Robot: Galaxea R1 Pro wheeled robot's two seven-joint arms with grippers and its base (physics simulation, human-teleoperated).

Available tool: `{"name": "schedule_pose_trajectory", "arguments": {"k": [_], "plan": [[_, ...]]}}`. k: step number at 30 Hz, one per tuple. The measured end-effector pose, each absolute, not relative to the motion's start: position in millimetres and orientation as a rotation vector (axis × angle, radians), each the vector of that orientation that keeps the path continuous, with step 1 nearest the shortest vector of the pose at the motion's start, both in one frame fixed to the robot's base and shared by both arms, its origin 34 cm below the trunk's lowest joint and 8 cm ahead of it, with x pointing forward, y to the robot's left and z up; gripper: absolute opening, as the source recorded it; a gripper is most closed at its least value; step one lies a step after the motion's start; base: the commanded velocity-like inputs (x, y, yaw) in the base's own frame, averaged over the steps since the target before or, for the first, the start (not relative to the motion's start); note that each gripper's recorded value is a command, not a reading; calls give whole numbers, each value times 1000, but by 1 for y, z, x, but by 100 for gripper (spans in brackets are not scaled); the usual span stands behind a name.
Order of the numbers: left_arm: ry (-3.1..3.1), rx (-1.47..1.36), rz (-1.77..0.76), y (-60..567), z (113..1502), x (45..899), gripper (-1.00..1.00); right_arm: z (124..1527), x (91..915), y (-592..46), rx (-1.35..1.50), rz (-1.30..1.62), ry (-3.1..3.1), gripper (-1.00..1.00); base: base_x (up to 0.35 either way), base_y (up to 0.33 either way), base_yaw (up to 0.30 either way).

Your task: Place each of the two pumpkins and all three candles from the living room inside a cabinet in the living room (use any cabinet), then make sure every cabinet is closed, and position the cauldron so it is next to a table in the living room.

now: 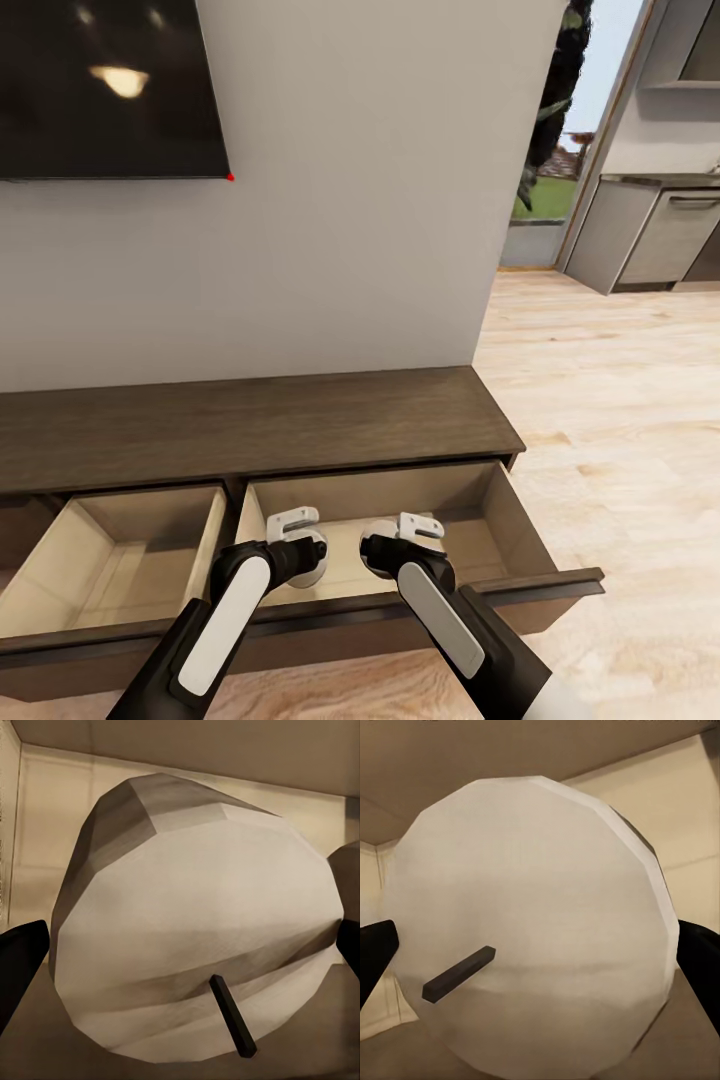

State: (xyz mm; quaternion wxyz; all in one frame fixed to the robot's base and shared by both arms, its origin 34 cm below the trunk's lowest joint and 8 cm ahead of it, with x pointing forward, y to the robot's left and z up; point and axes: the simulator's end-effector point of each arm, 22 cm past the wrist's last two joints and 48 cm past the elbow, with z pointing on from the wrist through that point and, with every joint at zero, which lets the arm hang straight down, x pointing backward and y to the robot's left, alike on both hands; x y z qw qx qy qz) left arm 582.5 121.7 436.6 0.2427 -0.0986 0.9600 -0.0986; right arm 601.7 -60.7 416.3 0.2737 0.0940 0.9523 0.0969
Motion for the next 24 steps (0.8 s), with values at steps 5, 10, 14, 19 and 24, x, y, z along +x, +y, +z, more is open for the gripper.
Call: {"name": "schedule_pose_trajectory", "arguments": {"k": [5,10,14,19,24], "plan": [[2624,-269,-267,122,436,582,-100,416,602,-61,255,260,2560,-100,5,0,0],[2624,-269,-267,122,436,582,-100,417,602,-61,255,260,2559,-100,136,0,0],[2623,-269,-267,122,436,582,-100,417,602,-61,256,261,2558,-100,33,0,0],[2625,-267,-263,123,432,581,-100,412,601,-61,257,262,2559,-100,4,0,0],[2624,-266,-261,123,427,580,-100,407,600,-61,256,261,2559,-100,0,0,0]]}}
